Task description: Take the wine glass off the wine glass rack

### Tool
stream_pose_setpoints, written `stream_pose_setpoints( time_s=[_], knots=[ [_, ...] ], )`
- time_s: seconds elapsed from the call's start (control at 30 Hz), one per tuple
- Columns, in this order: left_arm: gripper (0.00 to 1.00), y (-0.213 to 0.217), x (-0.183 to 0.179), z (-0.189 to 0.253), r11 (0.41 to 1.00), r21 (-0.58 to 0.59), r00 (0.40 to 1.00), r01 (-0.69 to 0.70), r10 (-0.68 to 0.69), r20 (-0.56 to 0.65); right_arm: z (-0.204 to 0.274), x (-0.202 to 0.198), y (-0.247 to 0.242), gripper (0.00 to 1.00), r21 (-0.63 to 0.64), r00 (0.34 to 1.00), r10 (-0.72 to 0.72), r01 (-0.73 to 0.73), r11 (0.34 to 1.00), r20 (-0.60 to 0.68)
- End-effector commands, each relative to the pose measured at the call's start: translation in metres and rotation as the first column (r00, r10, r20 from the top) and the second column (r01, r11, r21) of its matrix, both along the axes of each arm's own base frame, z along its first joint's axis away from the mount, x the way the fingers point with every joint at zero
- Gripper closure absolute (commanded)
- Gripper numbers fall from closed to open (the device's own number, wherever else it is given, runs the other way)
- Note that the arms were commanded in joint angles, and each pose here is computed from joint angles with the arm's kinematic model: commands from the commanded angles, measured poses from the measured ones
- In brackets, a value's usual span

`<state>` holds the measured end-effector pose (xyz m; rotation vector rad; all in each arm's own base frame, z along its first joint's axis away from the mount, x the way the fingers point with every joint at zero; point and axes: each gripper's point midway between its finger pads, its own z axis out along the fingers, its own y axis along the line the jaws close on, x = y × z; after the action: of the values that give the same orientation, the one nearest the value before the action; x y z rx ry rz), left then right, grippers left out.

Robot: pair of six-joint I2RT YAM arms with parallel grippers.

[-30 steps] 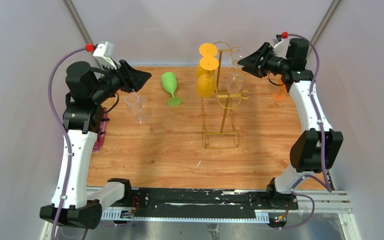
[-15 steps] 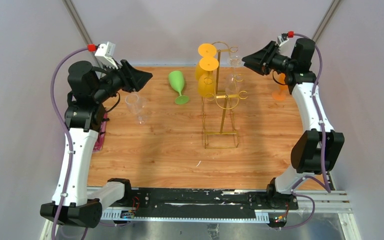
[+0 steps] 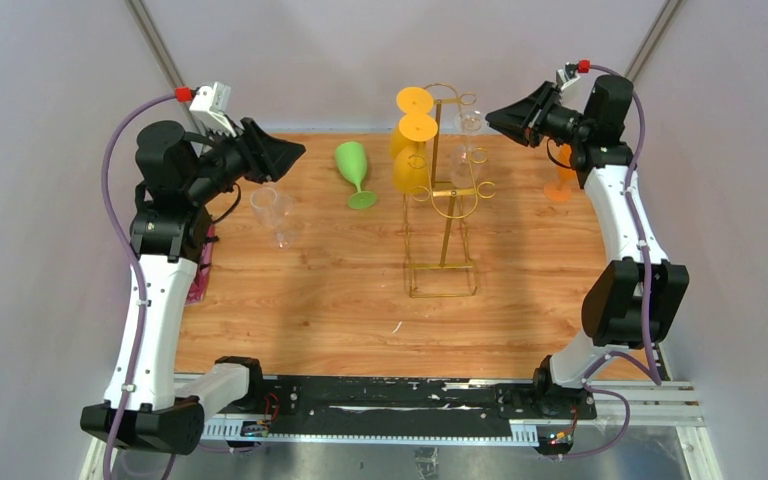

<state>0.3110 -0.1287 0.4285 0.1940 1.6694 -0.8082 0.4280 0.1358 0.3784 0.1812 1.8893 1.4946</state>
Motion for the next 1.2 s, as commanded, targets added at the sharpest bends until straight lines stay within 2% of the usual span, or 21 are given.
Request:
stream_pose_setpoints(
  time_s=[0.0,0.2,0.43,0.6,0.73,1.17],
  knots=[
    [0.47,-0.003,0.002,-0.001,1.0,-0.009,1.0,0.018,-0.018,0.001,-0.001,-0.004,0.001,0.7,0.001,1.0,0.026,-0.026,1.0,0.001],
    [0.48,-0.003,0.002,-0.002,1.0,-0.008,1.0,0.016,-0.016,0.001,-0.014,-0.001,0.009,0.77,0.001,0.999,0.045,-0.045,0.999,-0.028],
    [0.48,-0.003,0.001,-0.004,1.0,-0.005,1.0,0.016,-0.016,0.001,-0.024,0.003,0.01,0.77,0.003,0.998,0.048,-0.048,0.999,-0.049],
    [0.48,-0.003,0.001,-0.004,1.0,-0.005,1.0,0.015,-0.015,-0.001,-0.022,0.005,0.01,0.88,0.006,0.998,0.043,-0.043,0.999,-0.045],
    [0.48,-0.003,0.0,-0.004,1.0,-0.007,1.0,0.014,-0.014,0.001,-0.019,0.006,0.01,1.0,0.016,0.998,0.042,-0.041,0.999,-0.049],
    [0.48,-0.003,0.001,-0.007,1.0,-0.005,1.0,0.019,-0.019,-0.007,0.001,0.0,0.008,1.0,0.059,0.999,0.006,-0.003,0.998,-0.052]
  ],
)
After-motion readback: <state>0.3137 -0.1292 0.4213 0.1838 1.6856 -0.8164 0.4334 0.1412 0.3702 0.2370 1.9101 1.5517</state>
